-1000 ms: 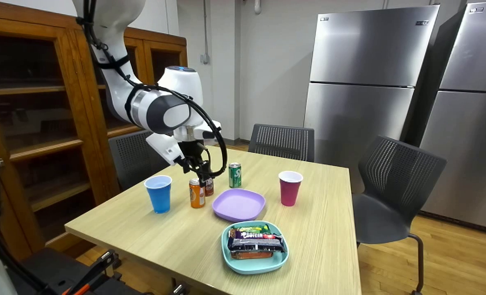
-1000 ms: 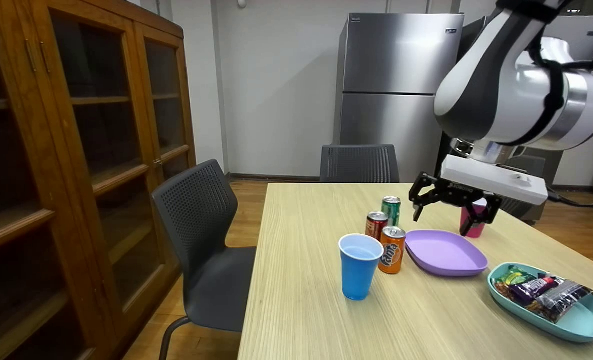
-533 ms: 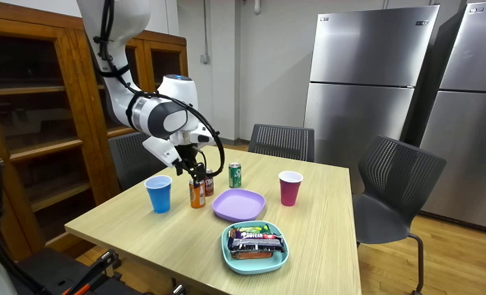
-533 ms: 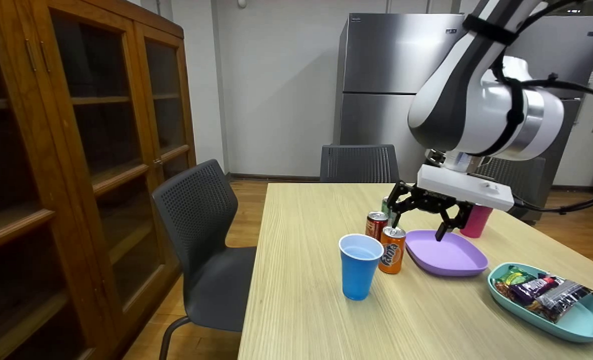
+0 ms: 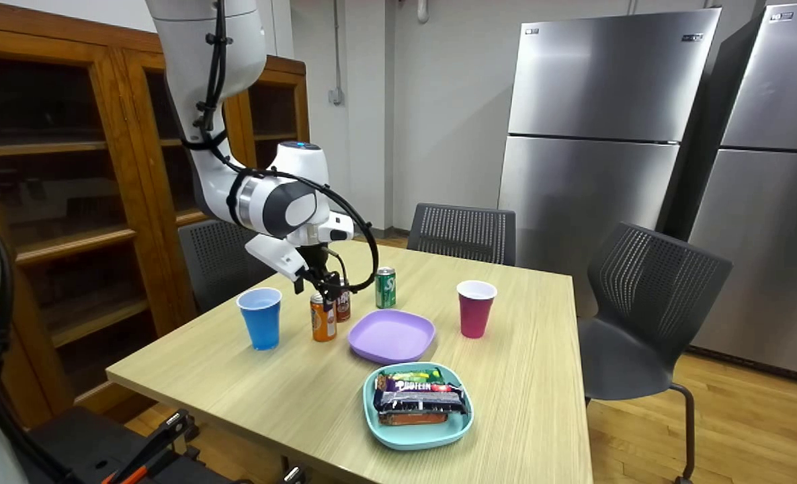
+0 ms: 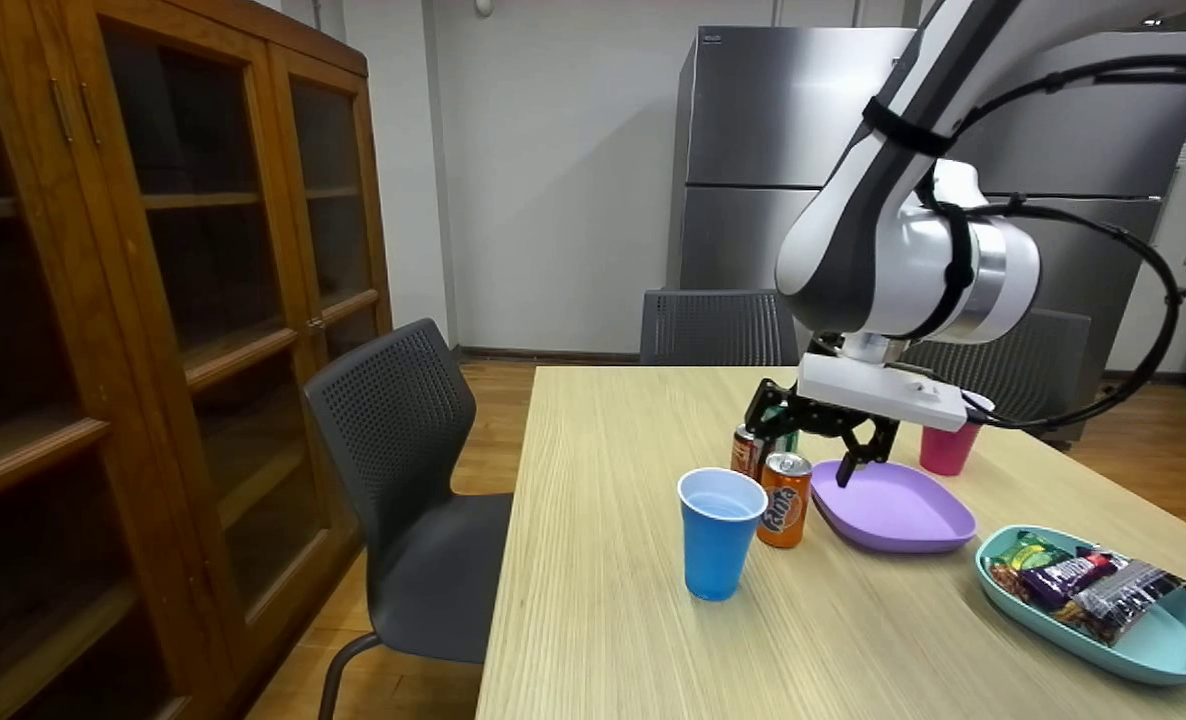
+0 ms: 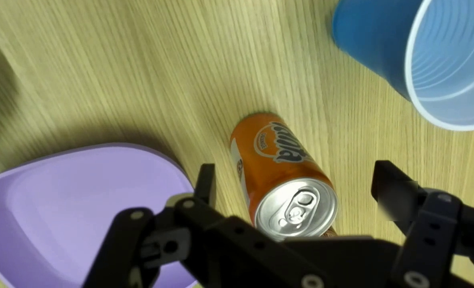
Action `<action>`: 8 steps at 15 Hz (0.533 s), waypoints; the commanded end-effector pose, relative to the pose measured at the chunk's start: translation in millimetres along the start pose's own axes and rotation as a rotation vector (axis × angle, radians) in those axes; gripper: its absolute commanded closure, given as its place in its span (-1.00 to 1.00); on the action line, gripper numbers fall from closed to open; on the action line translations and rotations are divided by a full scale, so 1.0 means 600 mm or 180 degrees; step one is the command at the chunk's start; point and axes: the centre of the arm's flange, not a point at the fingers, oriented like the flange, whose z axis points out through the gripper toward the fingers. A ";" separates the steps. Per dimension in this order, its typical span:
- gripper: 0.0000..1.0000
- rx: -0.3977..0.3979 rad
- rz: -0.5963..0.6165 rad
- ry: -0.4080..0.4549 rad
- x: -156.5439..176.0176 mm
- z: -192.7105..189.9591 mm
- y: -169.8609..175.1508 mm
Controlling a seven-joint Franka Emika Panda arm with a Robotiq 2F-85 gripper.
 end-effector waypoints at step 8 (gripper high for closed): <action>-0.66 -0.0190 -0.0067 -0.0011 0.059 0.051 -0.045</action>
